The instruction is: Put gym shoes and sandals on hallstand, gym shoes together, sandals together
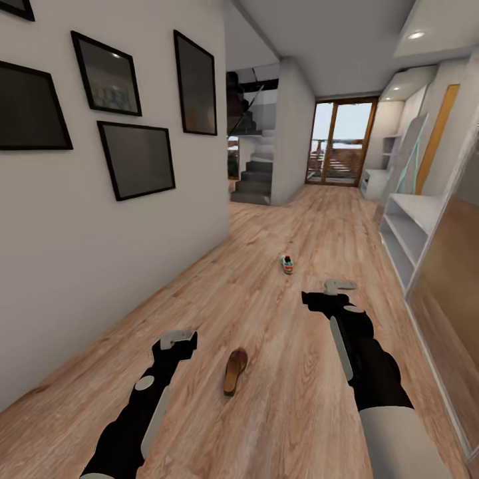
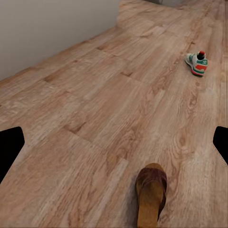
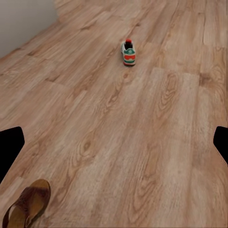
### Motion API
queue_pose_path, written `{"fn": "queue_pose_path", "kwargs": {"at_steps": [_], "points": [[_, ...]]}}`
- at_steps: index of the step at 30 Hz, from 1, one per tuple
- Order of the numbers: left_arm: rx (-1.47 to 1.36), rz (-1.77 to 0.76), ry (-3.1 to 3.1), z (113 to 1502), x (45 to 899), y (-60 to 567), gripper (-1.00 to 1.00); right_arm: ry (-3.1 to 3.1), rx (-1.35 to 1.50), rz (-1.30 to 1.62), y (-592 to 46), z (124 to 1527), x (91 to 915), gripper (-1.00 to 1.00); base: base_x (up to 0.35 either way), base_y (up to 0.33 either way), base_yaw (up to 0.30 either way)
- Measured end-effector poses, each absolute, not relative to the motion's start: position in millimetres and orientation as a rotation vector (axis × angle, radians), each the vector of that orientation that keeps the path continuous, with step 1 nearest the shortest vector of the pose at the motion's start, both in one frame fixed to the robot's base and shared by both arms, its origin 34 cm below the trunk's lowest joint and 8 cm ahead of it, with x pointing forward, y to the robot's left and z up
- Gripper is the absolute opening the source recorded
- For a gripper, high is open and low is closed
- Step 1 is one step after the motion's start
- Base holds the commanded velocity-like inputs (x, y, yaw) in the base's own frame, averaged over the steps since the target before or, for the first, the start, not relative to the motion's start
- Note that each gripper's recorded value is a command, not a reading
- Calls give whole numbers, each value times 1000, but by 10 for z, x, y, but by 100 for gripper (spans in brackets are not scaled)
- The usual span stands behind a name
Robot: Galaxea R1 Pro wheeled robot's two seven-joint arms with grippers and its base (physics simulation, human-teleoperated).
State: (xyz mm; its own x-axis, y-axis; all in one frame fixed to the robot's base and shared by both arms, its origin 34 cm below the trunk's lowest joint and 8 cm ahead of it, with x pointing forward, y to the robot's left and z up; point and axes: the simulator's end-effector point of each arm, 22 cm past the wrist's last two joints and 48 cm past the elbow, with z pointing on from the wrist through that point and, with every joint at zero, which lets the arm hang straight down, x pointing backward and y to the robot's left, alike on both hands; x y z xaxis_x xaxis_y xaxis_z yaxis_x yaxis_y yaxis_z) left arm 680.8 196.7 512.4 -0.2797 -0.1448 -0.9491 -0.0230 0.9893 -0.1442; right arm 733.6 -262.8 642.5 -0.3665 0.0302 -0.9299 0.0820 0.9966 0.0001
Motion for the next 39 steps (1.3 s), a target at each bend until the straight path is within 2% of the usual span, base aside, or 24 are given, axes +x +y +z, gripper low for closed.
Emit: {"fn": "queue_pose_path", "kwargs": {"at_steps": [14, 39], "points": [[-102, -127, 1852, 5128, 6804, 1881, 100, 1944, 79, -57, -2634, 6429, 7338, 100, 324, 28, -265], [-102, -124, 1854, 5112, 6797, 1886, 100, 1943, 82, -57, -2644, 6430, 7339, 100, 83, 2, -8]]}}
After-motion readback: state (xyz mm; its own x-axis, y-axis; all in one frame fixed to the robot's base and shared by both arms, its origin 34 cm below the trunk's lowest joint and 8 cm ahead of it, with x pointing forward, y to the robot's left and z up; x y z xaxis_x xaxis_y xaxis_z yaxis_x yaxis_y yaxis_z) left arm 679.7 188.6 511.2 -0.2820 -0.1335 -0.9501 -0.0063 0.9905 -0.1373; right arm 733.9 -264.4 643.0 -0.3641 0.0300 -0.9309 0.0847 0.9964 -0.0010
